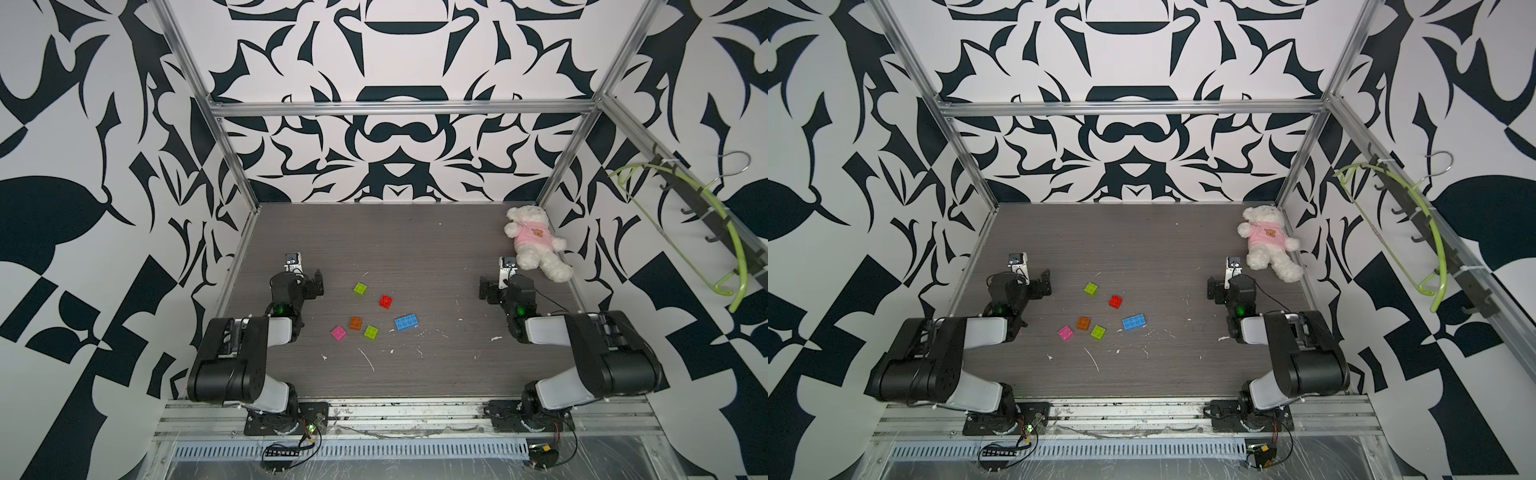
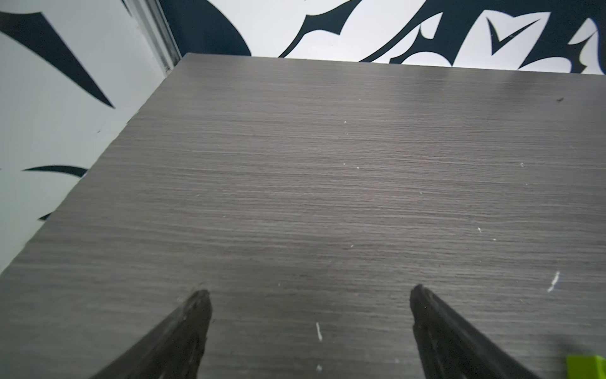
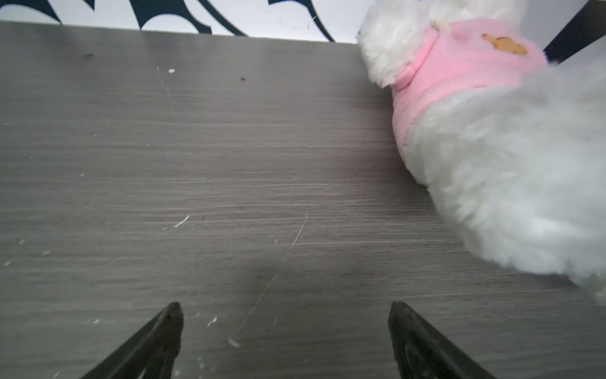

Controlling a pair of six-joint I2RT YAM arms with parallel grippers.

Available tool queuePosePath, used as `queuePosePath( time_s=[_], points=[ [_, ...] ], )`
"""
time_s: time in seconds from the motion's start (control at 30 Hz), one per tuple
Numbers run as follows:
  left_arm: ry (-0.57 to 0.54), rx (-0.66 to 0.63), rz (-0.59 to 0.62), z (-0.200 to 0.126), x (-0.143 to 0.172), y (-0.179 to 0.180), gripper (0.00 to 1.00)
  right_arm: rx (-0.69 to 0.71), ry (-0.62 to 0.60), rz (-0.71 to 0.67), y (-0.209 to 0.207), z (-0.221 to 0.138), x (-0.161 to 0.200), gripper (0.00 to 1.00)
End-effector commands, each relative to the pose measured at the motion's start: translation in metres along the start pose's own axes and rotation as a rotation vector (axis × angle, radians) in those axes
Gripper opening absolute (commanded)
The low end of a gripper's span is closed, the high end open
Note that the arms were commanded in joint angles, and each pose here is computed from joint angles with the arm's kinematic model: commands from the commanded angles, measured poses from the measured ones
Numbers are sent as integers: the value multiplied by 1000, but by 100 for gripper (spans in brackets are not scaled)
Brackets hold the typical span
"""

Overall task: Assemble the letter v with lego
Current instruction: Pick up the lego brick from the center of the board.

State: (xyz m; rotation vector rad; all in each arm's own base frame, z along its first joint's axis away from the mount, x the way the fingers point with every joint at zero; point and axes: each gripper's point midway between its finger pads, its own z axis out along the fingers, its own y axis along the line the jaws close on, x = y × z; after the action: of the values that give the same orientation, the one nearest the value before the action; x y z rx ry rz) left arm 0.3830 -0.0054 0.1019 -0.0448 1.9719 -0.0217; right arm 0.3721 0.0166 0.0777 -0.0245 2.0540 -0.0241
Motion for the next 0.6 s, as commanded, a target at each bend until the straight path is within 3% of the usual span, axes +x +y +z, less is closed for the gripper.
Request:
queuePosePath(
  time_s=[0.0, 0.03, 0.07, 0.1, 0.13, 0.2, 0.3, 0.37, 0.43, 0.5, 0.57],
  points=[
    [-99, 13, -148, -30, -68, -4, 99, -66, -76, 190, 11, -21, -75, 100],
    [-95, -6, -302, -39, -77, 1, 99, -53, -52, 331, 8, -24, -84, 100],
    [-47, -63, -437, -47, -73, 9, 99, -129, -39, 366, 20, -26, -93, 100],
    [-3, -164, -576, -55, -64, 24, 99, -293, -53, 337, 46, -32, -107, 100],
    [45, -193, -618, -59, -57, 27, 99, -388, -59, 325, 62, -38, -115, 100],
    [149, -80, -547, -56, -51, 6, 99, -569, -63, 260, 101, -54, -123, 100],
    [322, 10, -542, -50, -23, -17, 99, -692, 21, -122, 177, -79, -100, 99],
    [389, 67, -537, -47, -8, -32, 99, -835, 47, -423, 229, -101, -70, 96],
    [426, 46, -593, -49, 9, -34, 100, -1032, 26, -754, 270, -126, -23, 93],
    [423, 94, -623, -54, 17, -43, 99, -1113, -3, -927, 286, -132, 2, 93],
    [408, 88, -638, -60, 23, -41, 99, -1166, -13, -960, 296, -131, 3, 90]
  ],
)
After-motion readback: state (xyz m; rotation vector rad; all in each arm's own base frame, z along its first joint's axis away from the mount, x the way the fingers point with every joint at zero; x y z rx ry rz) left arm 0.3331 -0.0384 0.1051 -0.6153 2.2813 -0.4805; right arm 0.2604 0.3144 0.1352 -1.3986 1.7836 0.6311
